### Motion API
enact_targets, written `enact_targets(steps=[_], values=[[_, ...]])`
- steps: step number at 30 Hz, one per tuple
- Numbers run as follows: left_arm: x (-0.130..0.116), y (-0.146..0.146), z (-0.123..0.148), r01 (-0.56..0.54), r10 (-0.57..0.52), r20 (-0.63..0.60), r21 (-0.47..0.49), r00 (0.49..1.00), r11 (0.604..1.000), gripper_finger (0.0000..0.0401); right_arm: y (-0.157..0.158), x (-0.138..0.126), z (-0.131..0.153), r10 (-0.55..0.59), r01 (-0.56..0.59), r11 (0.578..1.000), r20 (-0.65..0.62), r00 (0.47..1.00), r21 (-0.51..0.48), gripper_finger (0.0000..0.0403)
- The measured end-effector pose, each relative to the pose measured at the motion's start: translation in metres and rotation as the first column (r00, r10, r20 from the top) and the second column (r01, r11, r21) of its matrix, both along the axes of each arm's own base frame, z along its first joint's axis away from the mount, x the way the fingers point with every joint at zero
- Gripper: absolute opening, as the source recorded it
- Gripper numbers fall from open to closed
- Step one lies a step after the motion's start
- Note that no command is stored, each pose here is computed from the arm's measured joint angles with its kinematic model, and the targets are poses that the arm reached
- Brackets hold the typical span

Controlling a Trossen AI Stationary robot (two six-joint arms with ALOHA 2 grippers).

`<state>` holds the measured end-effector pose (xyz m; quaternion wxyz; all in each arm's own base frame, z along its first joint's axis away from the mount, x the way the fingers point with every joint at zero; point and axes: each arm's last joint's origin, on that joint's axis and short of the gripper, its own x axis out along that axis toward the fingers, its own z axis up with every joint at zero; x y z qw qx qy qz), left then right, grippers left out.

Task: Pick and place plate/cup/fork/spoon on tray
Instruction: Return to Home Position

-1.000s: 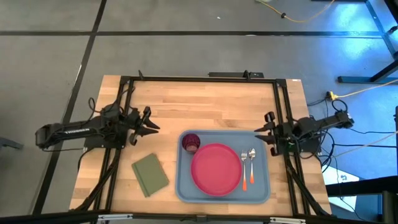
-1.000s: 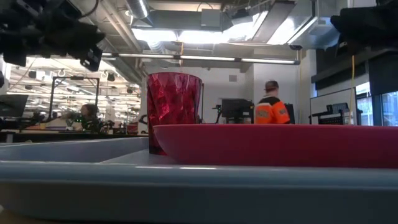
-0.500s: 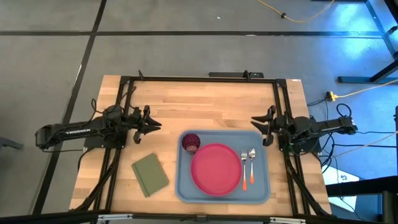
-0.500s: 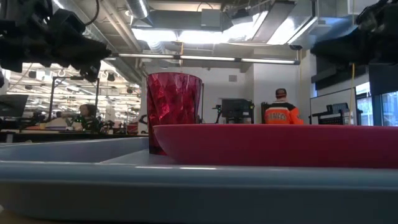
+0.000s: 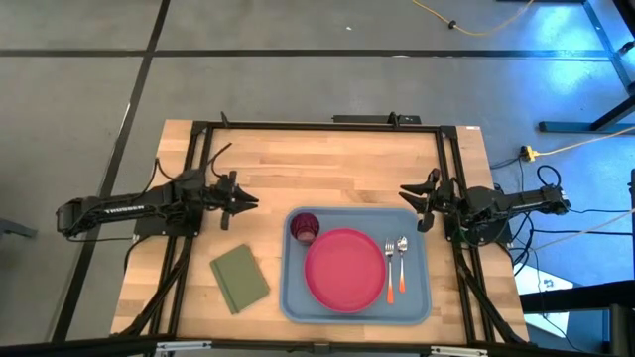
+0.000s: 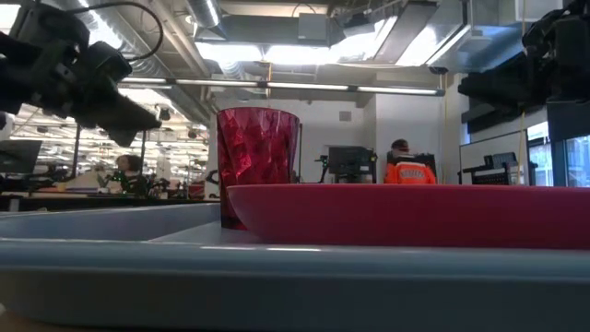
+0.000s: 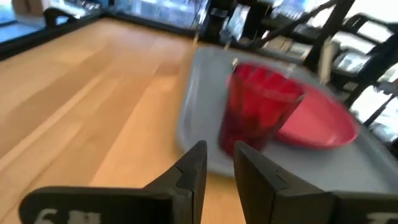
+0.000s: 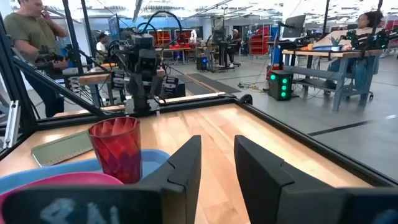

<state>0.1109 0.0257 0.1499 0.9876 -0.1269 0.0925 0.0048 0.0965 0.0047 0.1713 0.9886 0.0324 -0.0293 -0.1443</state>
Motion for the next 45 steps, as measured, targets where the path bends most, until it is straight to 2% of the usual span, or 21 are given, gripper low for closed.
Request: enact_targets(steps=[2, 8, 45], values=[[-0.0008, 0.0006, -0.0043, -0.025, 0.026, -0.045, 0.017, 0.999, 1.000, 0.0073, 0.0000, 0.0000, 0.0000, 0.000, 0.000, 1.000, 0.000, 1.000, 0.000, 0.0101], [-0.0011, 0.0023, -0.0052, -0.069, 0.074, -0.057, 0.076, 0.996, 0.995, 0.0073, 0.0000, 0.0000, 0.0000, 0.000, 0.000, 1.000, 0.000, 1.000, -0.001, 0.0101], [-0.0009, 0.0025, -0.0043, -0.076, 0.080, -0.048, 0.082, 0.996, 0.994, 0.0073, 0.0000, 0.0000, 0.0001, 0.000, 0.000, 1.000, 0.000, 1.000, -0.002, 0.0101]])
